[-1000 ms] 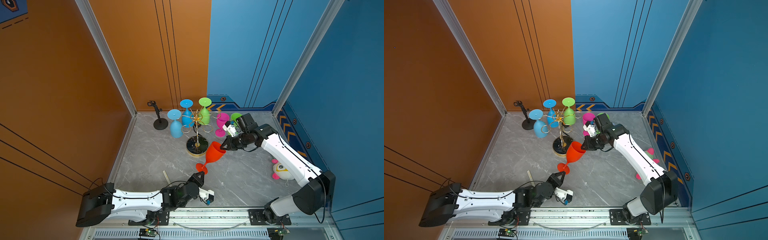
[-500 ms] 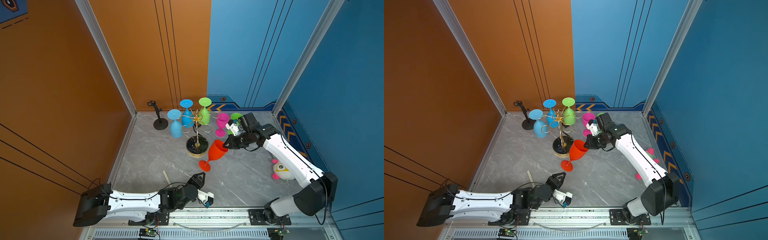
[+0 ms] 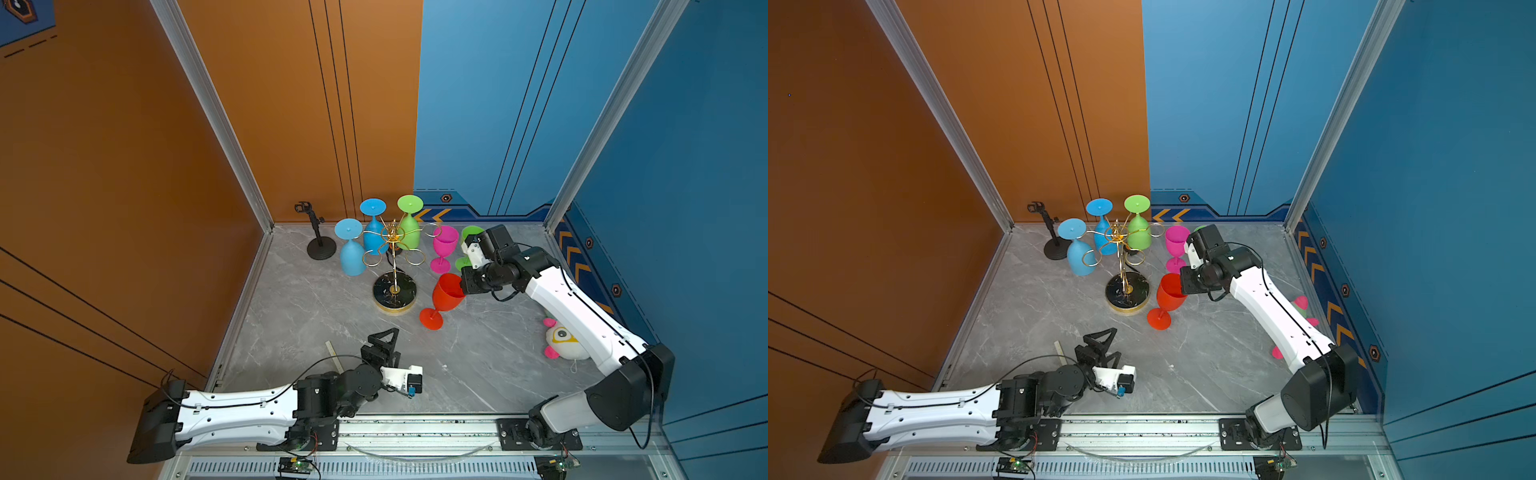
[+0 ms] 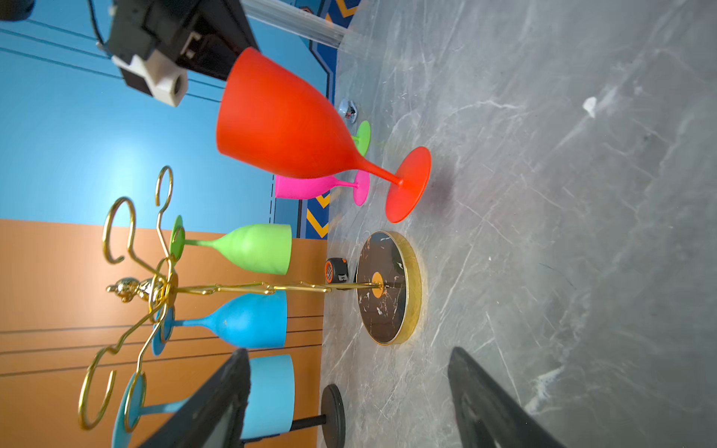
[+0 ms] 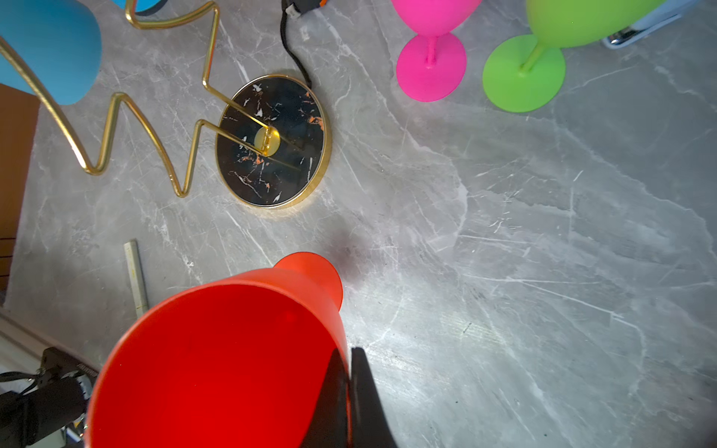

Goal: Take the wine glass off the wine glass rack
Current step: Place the wine glass at the top-center of the table.

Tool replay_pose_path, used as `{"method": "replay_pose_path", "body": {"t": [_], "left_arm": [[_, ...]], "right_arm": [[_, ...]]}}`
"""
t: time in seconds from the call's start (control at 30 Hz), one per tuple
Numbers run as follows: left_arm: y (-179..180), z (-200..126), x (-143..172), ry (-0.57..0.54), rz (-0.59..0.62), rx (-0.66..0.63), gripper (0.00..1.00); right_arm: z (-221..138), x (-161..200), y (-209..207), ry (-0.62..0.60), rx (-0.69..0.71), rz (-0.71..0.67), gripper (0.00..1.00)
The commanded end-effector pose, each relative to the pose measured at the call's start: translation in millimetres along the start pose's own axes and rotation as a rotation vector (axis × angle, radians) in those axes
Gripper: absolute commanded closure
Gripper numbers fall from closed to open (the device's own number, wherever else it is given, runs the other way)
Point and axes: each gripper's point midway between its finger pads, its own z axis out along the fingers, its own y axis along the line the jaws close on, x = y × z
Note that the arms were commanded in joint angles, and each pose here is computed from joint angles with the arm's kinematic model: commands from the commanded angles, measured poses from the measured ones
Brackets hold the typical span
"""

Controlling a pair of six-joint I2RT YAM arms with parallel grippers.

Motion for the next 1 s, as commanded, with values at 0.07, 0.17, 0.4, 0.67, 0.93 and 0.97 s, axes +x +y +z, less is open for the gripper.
{"method": "replay_pose_path", "body": {"t": [0.07,0.17,0.4,0.67,0.93,0.97], "left_arm": [[40.7,-11.3,20.6,0.074,-0.333,-0.057,0.15],[57.6,-14.7,34.3,0.111,-0.474,-0.084,0.1],[86.5,-18.8,60.0,0.202,-0.691,-0.105,0.05],[117.7,-26.8,90.6,0.299,-0.928,-0.185,0.05],[125.3,-23.5,119.4,0.367,-1.145,-0.243,0.05],[124.8,-23.4,123.5,0.379,-1.159,-0.248,0.05]], "right_arm": [[8.5,-15.1,-19.7,-0.014,0.143,-0.029,1.0],[15.4,-22.4,-23.0,-0.023,0.168,-0.03,1.0],[29.6,-40.3,-32.1,-0.042,0.232,-0.021,1.0],[41.0,-61.0,-38.8,-0.063,0.292,-0.028,1.0],[52.6,-75.3,-39.7,-0.066,0.306,-0.03,1.0],[53.7,-76.7,-39.1,-0.066,0.304,-0.03,1.0]]}}
